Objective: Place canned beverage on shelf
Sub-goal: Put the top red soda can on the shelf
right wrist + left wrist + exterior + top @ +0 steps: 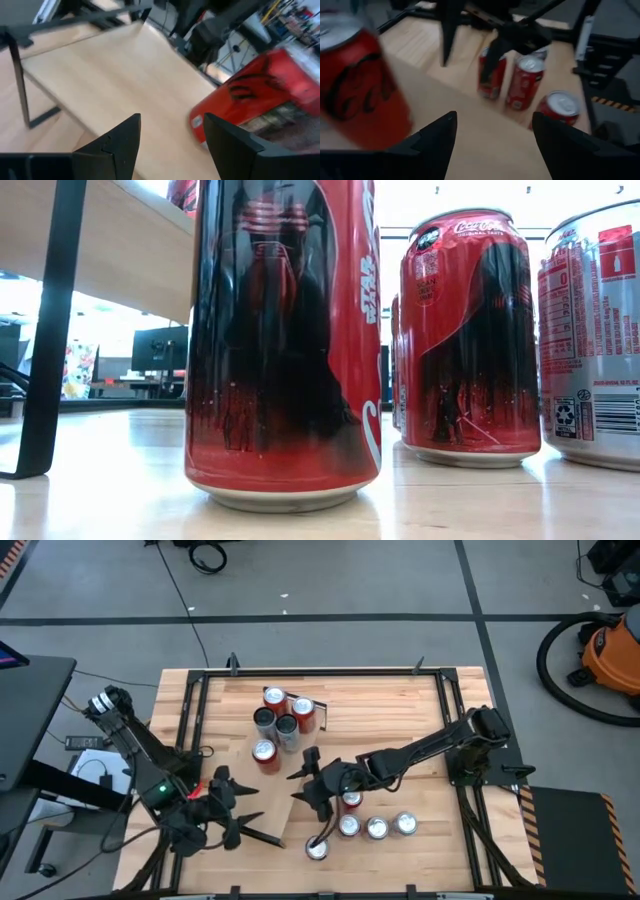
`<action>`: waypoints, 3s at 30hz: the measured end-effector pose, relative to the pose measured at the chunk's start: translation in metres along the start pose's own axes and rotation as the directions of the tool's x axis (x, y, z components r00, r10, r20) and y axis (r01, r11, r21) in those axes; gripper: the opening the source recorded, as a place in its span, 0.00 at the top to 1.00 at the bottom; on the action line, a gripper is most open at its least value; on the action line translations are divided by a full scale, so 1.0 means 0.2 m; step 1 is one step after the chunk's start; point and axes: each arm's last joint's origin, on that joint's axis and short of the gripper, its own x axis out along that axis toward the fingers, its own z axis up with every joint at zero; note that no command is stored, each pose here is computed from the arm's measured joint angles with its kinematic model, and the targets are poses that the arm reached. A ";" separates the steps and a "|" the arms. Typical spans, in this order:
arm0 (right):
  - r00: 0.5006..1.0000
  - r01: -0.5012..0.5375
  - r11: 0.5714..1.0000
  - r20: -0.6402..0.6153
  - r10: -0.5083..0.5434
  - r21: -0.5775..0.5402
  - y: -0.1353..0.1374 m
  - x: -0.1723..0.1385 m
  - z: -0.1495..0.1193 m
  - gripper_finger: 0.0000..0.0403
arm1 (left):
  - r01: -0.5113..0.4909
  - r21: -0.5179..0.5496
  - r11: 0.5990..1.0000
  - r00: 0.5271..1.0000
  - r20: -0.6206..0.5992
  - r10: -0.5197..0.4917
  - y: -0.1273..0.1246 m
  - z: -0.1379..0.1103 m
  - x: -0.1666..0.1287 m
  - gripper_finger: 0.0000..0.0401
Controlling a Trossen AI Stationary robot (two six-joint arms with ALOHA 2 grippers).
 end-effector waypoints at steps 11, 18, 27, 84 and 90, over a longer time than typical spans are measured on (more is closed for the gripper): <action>0.998 0.052 0.996 -0.035 -0.055 -0.075 0.06 0.00 0.00 0.44 | -0.085 -0.018 0.996 0.996 0.001 0.085 0.07 0.02 0.02 0.33; 0.992 0.032 0.994 -0.120 -0.045 -0.109 0.03 -0.11 0.01 0.44 | -0.022 0.078 0.997 0.995 0.095 0.014 0.01 0.20 -0.01 0.33; 0.990 0.061 0.992 -0.118 -0.074 -0.111 -0.04 -0.13 0.02 0.44 | -0.022 -0.021 1.000 0.994 -0.110 0.020 0.07 0.23 -0.08 0.33; 0.941 0.271 0.923 -0.124 -0.314 -0.273 0.02 0.05 0.27 0.47 | -0.076 0.072 0.994 0.794 -0.598 0.105 0.38 0.48 -0.12 0.28; 0.921 0.306 0.923 -0.174 -0.349 -0.234 -0.04 0.09 0.22 0.47 | -0.146 0.182 0.972 0.783 -0.580 0.226 0.40 0.40 -0.08 0.28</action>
